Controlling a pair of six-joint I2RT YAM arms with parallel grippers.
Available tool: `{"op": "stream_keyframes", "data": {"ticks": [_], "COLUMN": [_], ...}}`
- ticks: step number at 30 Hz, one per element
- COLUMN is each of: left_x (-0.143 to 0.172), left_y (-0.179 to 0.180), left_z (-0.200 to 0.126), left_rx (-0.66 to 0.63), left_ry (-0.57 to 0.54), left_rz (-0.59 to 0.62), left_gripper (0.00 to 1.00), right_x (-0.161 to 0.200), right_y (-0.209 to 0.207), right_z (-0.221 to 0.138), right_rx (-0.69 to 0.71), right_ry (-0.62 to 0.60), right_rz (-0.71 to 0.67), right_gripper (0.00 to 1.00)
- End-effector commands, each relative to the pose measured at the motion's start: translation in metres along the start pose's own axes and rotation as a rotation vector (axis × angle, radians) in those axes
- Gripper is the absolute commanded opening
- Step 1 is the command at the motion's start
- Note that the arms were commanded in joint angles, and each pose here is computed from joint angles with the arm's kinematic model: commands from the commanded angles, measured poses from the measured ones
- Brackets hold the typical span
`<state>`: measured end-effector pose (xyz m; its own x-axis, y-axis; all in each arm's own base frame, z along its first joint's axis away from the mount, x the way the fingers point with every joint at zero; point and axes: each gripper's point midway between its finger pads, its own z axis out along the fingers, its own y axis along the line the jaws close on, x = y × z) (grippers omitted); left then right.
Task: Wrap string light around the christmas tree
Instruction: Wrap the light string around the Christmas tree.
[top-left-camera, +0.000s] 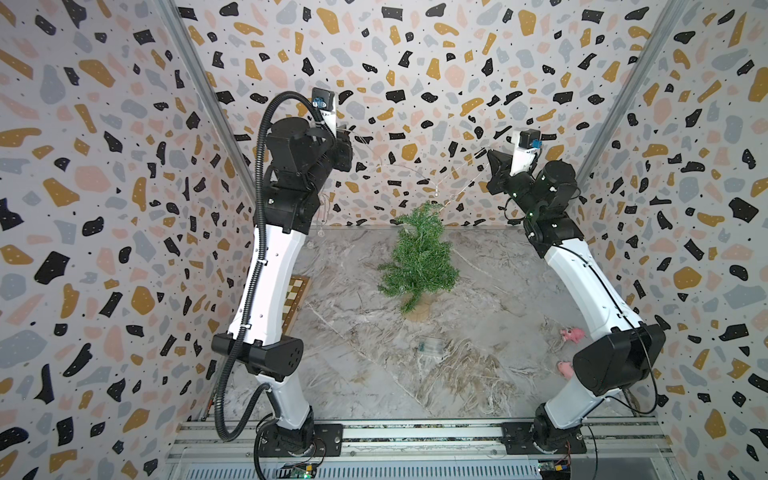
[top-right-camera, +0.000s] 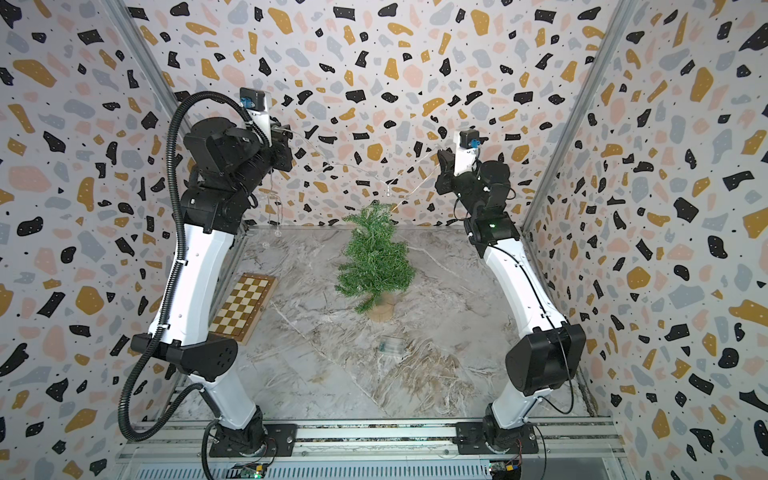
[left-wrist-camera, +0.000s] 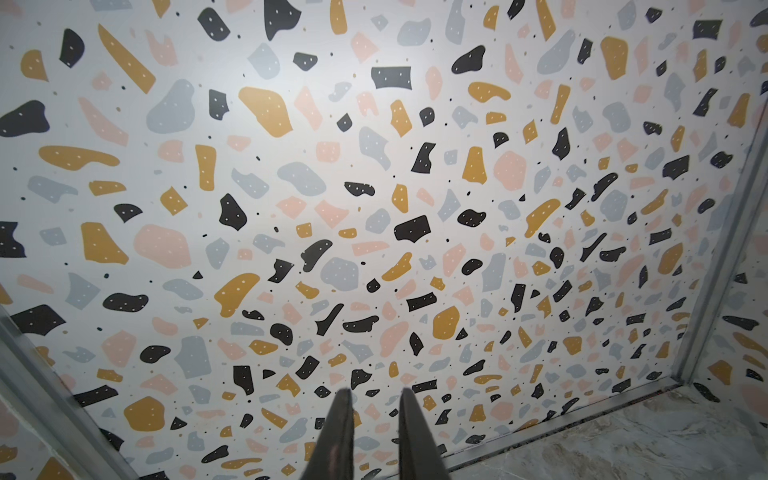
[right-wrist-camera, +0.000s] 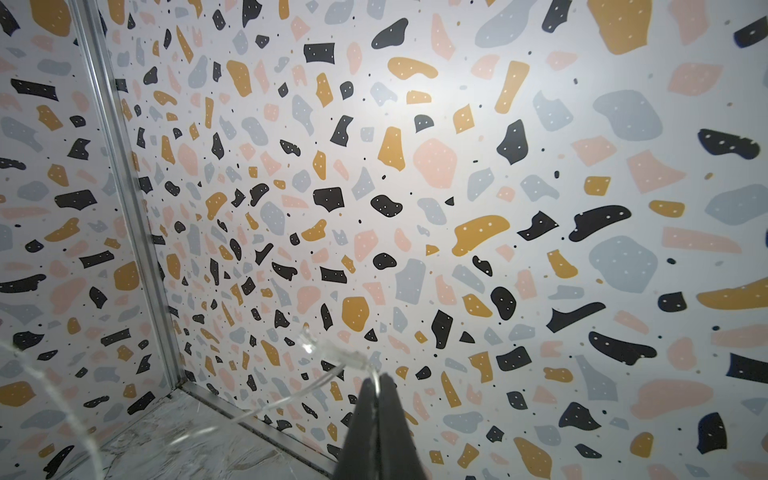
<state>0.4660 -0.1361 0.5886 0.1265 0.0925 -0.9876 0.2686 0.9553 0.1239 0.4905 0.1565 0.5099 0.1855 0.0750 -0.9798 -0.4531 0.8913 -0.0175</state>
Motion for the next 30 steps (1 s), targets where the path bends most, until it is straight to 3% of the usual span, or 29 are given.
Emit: {"op": "stream_keyframes", "data": {"ticks": [1, 9, 17, 26, 30], "left_x": [-0.036, -0.079, -0.091, -0.048, -0.017], "left_y": [-0.008, -0.017, -0.036, -0.069, -0.065], "left_z": [-0.022, -0.060, -0.097, -0.144, -0.153], "left_rx": [0.067, 0.141, 0.267, 0.444, 0.395], "left_ry": [-0.088, -0.176, -0.176, -0.056, -0.024], "left_rz": [-0.051, -0.088, -0.094, -0.017, -0.003], "left_gripper": [0.00, 0.00, 0.00, 0.00, 0.00], "right_x": [-0.028, -0.040, -0.032, 0.009, 0.041], "right_y": [-0.002, -0.003, -0.007, -0.001, 0.002], "right_z": [-0.018, -0.038, -0.070, -0.100, -0.110], "right_rx": [0.007, 0.021, 0.078, 0.077, 0.069], "right_ry": [-0.072, -0.111, -0.127, -0.109, -0.058], "right_rz": [-0.009, -0.016, -0.009, 0.032, 0.076], "right_gripper": [0.00, 0.00, 0.00, 0.00, 0.12]}}
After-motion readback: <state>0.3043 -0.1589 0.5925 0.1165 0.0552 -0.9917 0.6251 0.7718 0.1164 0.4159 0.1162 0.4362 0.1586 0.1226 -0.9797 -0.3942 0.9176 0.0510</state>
